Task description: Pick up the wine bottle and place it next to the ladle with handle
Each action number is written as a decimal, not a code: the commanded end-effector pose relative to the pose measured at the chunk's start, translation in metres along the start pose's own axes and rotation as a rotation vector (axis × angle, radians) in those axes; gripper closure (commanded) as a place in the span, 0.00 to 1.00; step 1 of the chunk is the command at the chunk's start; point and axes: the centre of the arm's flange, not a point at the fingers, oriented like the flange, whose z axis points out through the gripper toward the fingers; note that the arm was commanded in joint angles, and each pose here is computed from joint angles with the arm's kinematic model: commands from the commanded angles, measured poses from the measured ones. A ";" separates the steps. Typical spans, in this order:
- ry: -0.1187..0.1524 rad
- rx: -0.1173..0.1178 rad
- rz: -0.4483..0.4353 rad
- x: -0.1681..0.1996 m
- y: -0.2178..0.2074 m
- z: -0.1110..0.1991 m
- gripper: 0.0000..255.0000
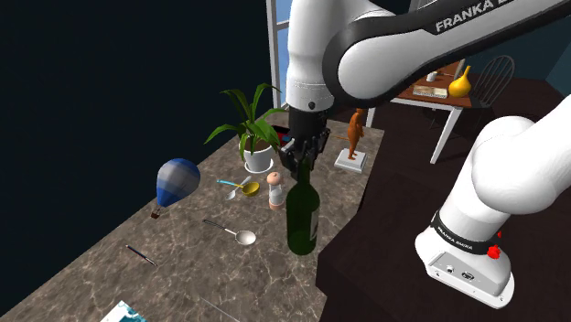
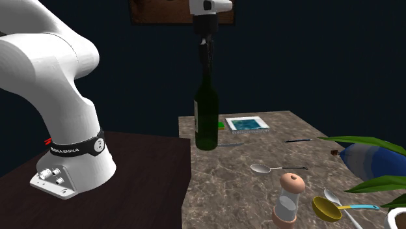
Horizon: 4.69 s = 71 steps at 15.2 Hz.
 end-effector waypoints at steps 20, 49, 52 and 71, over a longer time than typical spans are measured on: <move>0.000 0.000 0.000 0.007 -0.004 -0.112 1.00; 0.000 0.000 0.000 0.089 0.037 -0.164 1.00; 0.000 0.000 0.000 0.117 0.055 -0.142 1.00; 0.000 0.000 0.000 0.296 0.164 -0.004 1.00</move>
